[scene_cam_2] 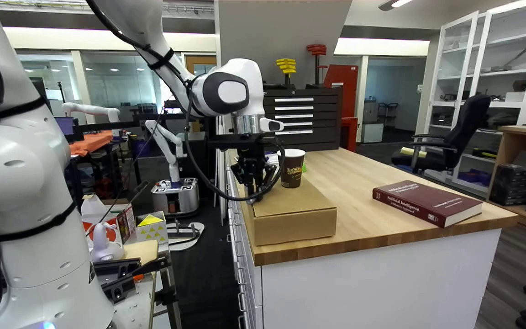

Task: Put the marker in the cup

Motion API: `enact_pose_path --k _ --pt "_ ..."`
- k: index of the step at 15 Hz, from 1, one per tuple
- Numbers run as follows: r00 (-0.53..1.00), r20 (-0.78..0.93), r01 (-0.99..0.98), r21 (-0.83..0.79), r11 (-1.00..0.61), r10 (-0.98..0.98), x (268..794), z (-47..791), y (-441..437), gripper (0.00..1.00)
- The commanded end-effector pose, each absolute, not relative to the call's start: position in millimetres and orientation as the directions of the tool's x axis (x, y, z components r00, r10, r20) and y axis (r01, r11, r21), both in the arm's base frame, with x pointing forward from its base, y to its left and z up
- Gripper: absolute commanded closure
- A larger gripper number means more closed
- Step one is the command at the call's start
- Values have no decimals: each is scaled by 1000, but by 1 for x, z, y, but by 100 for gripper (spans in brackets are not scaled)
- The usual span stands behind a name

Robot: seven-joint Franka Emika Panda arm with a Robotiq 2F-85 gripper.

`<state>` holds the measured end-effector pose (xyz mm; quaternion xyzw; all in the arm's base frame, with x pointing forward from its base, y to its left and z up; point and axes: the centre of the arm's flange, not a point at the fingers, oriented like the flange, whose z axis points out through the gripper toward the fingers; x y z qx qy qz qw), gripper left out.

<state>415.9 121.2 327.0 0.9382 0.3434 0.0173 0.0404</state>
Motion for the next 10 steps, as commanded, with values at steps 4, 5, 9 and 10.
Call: enact_pose_path --k 4,5,9,10 --pt "765 -13 639 141 -756 644 416 389 97 94" --pt "766 -22 637 156 -755 642 417 399 95 94" --pt "761 -67 643 218 -734 646 422 442 90 94" --pt "757 -80 646 235 -726 648 426 452 91 94"
